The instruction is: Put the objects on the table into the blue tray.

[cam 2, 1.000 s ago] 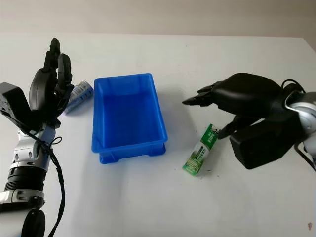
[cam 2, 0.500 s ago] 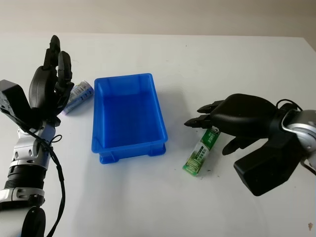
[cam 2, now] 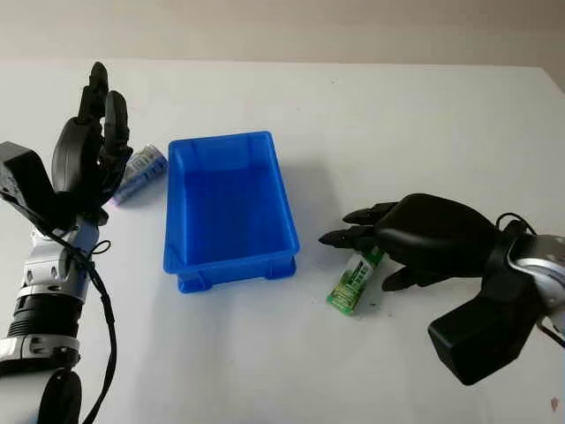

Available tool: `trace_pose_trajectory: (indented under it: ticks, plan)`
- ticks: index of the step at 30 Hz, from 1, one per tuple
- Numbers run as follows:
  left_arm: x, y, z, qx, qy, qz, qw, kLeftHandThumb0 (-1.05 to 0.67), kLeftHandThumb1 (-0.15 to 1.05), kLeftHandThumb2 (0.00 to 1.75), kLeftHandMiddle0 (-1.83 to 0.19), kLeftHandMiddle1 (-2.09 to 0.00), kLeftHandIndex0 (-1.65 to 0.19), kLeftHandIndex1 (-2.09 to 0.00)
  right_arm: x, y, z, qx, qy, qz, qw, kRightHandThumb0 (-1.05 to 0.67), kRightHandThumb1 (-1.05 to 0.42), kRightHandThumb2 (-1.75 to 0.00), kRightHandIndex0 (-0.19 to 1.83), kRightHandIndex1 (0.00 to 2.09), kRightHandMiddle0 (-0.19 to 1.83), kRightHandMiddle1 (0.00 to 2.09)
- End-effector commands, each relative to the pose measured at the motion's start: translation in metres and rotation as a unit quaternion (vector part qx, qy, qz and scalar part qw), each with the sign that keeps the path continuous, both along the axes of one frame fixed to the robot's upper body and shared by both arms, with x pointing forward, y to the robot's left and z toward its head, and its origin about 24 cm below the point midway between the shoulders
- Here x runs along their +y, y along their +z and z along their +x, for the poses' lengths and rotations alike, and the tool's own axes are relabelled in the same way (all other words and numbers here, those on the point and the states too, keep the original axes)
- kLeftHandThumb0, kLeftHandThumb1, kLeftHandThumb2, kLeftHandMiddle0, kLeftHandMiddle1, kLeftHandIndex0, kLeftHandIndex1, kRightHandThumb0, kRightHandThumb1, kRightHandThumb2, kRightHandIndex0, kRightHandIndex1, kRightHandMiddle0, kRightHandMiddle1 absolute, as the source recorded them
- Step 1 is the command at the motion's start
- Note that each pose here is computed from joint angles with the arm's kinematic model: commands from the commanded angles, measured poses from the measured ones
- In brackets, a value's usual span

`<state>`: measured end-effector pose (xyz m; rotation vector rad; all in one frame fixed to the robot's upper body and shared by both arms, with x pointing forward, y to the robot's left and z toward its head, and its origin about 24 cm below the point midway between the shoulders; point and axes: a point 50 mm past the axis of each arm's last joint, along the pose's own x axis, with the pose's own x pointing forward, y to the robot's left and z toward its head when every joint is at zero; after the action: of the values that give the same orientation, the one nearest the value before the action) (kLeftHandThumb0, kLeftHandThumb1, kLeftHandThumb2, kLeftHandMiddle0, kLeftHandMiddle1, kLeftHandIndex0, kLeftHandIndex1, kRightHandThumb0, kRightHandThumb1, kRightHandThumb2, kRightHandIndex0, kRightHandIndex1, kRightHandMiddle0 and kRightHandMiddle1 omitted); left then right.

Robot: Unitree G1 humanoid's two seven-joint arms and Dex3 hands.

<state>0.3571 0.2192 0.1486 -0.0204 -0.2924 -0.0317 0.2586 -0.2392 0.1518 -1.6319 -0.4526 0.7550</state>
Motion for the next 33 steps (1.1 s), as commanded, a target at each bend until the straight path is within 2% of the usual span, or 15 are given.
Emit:
trace_pose_trajectory:
  ticks: [1,3,5,6,8,11,13,15,20,22,27,29,33]
  plan:
    - [0.000,0.008,0.001,-0.013,0.000,0.003,1.000,-0.71,1.05,0.62,0.19,0.00,0.19,0.00,-0.004,-0.009,-0.002,-0.013,0.003,0.015,1.000,-0.22,-0.97,-0.05,0.22,0.72,0.06,1.06]
    - [0.000,0.008,0.001,-0.012,0.002,0.006,1.000,-0.70,1.05,0.63,0.19,0.00,0.19,0.00,-0.007,-0.018,-0.002,-0.026,0.007,0.024,0.999,-0.20,-1.00,-0.06,0.11,0.98,0.02,1.19]
    - [0.000,0.008,0.001,-0.014,0.004,0.007,1.000,-0.70,1.05,0.63,0.19,0.00,0.19,0.00,-0.008,-0.027,-0.002,-0.034,0.007,0.025,0.999,-0.19,-1.02,-0.06,0.05,1.14,0.00,1.26]
    - [0.000,0.008,0.001,-0.014,0.003,0.006,1.000,-0.70,1.05,0.63,0.19,0.00,0.19,0.00,-0.009,-0.030,-0.002,-0.037,0.008,0.025,0.999,-0.20,-1.04,-0.07,-0.02,1.33,0.00,1.35]
    - [0.001,0.008,0.000,-0.015,0.003,0.004,1.000,-0.70,1.05,0.62,0.19,0.00,0.19,0.00,-0.010,-0.035,-0.001,-0.042,0.010,0.027,0.999,-0.21,-1.04,-0.10,-0.07,1.50,-0.03,1.49]
    - [0.001,0.008,-0.001,-0.016,0.002,0.006,1.000,-0.70,1.05,0.62,0.19,0.00,0.19,0.00,-0.010,-0.041,-0.001,-0.059,0.026,0.031,0.997,-0.26,-1.05,-0.14,-0.05,1.80,-0.07,1.81]
    - [0.002,0.008,-0.002,-0.015,0.003,0.004,1.000,-0.70,1.05,0.62,0.19,0.00,0.19,0.00,-0.009,-0.042,0.001,-0.077,0.040,0.029,0.996,-0.32,-1.05,-0.16,0.03,2.01,-0.02,1.99]
    - [0.002,0.008,-0.002,-0.015,0.004,0.002,1.000,-0.69,1.05,0.62,0.19,0.00,0.19,0.00,-0.008,-0.042,0.002,-0.094,0.052,0.033,0.994,-0.36,-1.05,-0.21,0.21,2.08,0.09,2.07]
    - [0.002,0.007,-0.002,-0.013,0.004,0.005,1.000,-0.70,1.05,0.61,0.19,0.00,0.19,0.00,-0.008,-0.043,0.007,-0.118,0.066,0.033,0.990,-0.39,-1.05,-0.30,0.58,2.09,0.35,2.09]
    - [0.002,0.007,-0.002,-0.014,0.003,0.004,1.000,-0.70,1.05,0.61,0.19,0.00,0.19,0.00,-0.007,-0.041,0.010,-0.127,0.067,0.038,0.989,-0.39,-1.05,-0.33,0.66,2.09,0.41,2.09]
    - [0.002,0.007,-0.002,-0.014,0.001,0.006,1.000,-0.70,1.05,0.61,0.19,0.00,0.19,0.00,-0.004,-0.030,0.021,-0.167,0.053,0.068,0.982,-0.36,-1.05,-0.28,0.63,2.09,0.38,2.09]
    - [0.001,0.007,-0.001,-0.014,0.001,0.009,1.000,-0.70,1.05,0.61,0.19,0.00,0.19,0.00,-0.003,-0.018,0.030,-0.186,0.040,0.080,0.979,-0.35,-1.05,-0.26,0.57,2.09,0.31,2.09]
    - [0.000,0.006,-0.001,-0.015,0.000,0.008,1.000,-0.70,1.05,0.61,0.19,0.00,0.19,0.00,0.000,0.006,0.047,-0.219,0.023,0.091,0.971,-0.38,-1.05,-0.29,0.56,2.09,0.32,2.09]
